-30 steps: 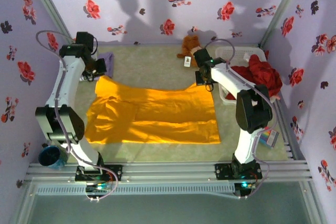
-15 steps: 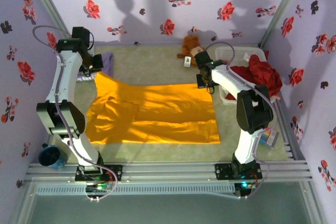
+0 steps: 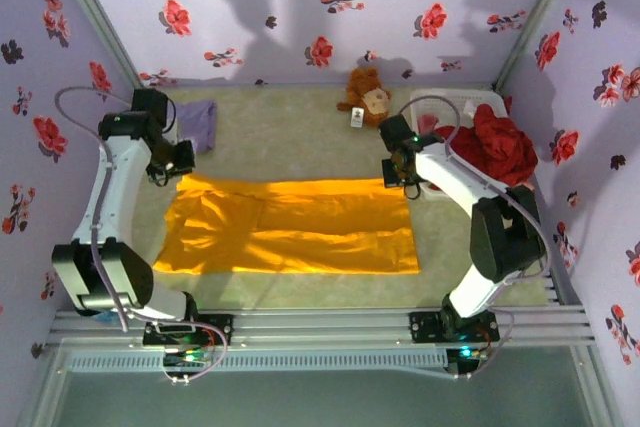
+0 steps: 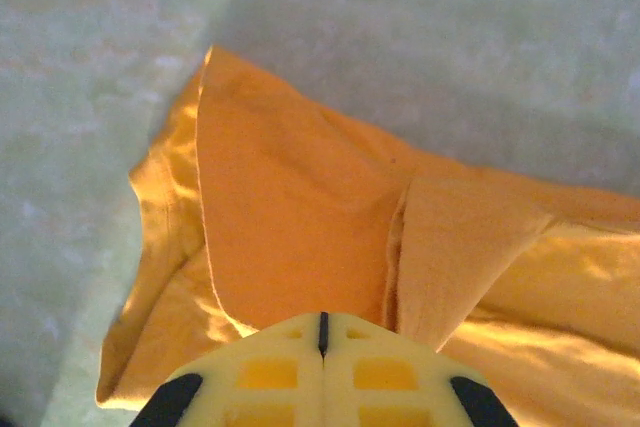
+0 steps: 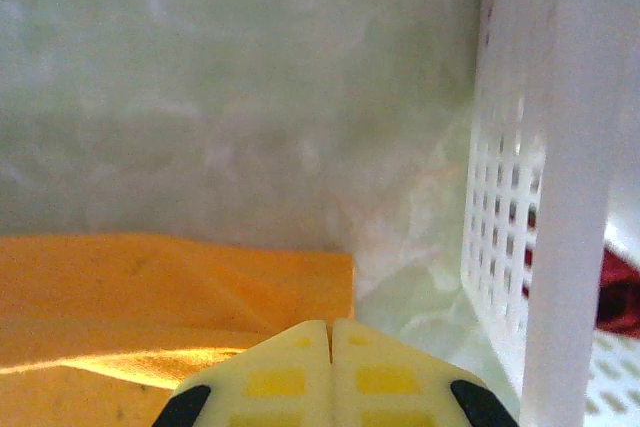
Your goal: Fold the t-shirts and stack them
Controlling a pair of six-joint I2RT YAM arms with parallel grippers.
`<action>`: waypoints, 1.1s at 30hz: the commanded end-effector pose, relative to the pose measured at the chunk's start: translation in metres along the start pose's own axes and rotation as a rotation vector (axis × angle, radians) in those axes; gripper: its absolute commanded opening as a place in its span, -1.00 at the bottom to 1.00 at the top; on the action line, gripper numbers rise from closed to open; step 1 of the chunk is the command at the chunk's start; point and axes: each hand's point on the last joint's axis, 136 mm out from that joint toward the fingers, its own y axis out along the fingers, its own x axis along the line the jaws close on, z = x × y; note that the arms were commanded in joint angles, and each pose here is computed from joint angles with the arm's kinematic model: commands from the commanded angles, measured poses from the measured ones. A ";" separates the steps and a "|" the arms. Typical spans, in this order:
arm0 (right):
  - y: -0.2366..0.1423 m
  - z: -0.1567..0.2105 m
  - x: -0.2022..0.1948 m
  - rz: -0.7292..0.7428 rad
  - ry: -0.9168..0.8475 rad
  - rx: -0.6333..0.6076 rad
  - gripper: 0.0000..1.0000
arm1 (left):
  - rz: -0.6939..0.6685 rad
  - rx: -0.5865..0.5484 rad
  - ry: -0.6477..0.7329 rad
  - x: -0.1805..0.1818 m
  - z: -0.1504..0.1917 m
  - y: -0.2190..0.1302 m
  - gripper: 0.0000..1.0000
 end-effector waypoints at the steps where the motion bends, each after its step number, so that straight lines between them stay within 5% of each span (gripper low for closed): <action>1: -0.003 0.026 -0.006 0.024 0.016 0.041 -1.00 | 0.016 0.015 -0.032 0.003 0.019 -0.001 -1.00; 8: 0.000 0.059 -0.005 0.034 0.020 0.103 -0.92 | 0.007 0.090 -0.060 0.012 0.061 0.011 -1.00; 13: -0.008 0.073 -0.001 0.000 0.059 0.138 -0.22 | 0.017 0.138 -0.073 0.015 0.091 0.022 -1.00; 16: -0.018 0.077 -0.003 -0.012 0.102 0.141 -0.13 | 0.059 0.142 -0.080 0.007 0.092 0.022 -1.00; 25: -0.005 0.091 0.002 -0.129 0.329 0.200 -0.12 | 0.039 0.186 -0.092 0.012 0.096 0.027 -1.00; 33: 0.016 0.101 0.003 -0.168 0.372 0.233 -0.35 | 0.054 0.163 -0.096 0.008 0.087 0.022 -1.00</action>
